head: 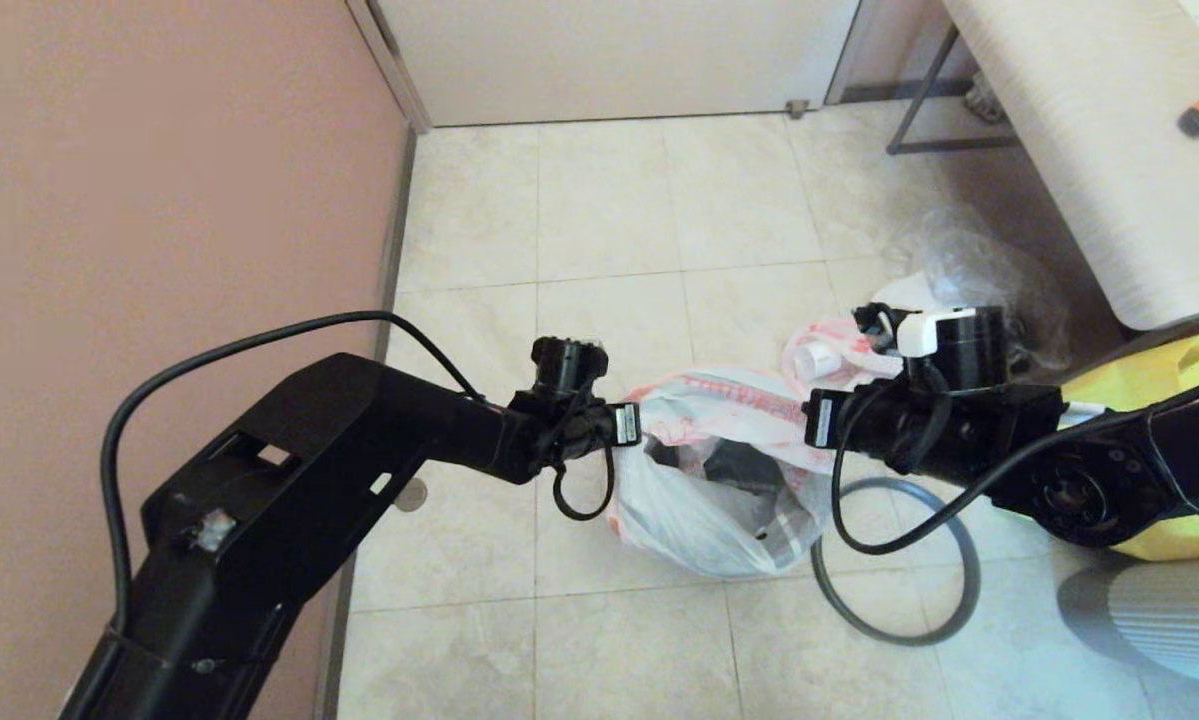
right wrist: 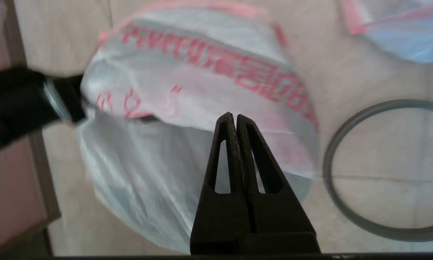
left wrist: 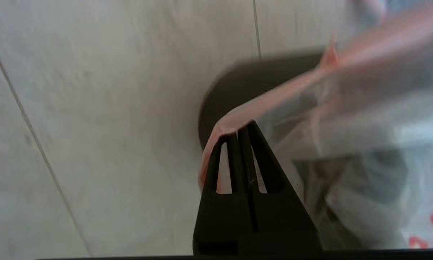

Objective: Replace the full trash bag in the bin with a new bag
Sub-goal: Put the new garbage bag on the trash can

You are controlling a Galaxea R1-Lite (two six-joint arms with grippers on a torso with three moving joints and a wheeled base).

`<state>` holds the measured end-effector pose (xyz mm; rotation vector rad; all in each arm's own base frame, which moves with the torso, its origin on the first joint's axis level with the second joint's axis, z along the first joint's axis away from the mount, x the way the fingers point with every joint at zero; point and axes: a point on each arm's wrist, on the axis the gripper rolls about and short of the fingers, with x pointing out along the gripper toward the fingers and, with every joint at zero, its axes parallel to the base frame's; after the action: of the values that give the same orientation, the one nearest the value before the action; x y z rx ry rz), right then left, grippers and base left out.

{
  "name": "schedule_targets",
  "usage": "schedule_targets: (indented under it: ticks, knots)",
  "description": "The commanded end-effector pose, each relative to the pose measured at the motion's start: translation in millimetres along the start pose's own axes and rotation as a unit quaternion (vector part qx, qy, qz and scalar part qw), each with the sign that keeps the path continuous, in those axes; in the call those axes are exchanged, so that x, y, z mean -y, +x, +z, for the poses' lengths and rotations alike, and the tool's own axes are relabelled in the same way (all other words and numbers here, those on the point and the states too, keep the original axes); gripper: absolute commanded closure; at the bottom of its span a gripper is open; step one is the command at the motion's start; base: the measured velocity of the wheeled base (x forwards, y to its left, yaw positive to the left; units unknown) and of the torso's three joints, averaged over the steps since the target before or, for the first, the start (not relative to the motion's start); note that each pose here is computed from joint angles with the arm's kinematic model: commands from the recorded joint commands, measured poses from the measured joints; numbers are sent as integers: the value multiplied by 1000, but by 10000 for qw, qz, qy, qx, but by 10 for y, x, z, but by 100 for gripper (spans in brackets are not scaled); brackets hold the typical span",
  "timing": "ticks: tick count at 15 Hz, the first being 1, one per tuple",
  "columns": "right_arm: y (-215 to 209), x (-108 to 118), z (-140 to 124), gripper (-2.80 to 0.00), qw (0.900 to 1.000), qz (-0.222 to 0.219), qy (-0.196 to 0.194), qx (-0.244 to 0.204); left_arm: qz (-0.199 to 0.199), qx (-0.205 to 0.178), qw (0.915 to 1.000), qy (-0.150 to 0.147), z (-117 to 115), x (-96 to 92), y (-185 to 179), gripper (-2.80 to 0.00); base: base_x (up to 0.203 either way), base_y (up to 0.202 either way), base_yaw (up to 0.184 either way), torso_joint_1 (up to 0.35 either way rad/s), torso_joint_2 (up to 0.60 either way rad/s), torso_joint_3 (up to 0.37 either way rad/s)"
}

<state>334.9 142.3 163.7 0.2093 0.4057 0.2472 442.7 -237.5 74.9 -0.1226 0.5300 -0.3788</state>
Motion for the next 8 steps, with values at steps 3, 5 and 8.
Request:
schedule_targets:
  ticks: [3,5,8]
  knots:
    - [-246,-17,171,0,9994,-54,52,350,-82,-531,9986,2,-165,-57,72,0,0,0,0,0,0,0]
    - [-318,0,210,0,9985,-251,78,485,-142,-842,9963,88,-263,14,71,0,0,0,0,0,0,0]
    - [-412,5,276,0,9955,-210,706,602,-117,-1335,9908,173,-331,97,-146,0,0,0,0,0,0,0]
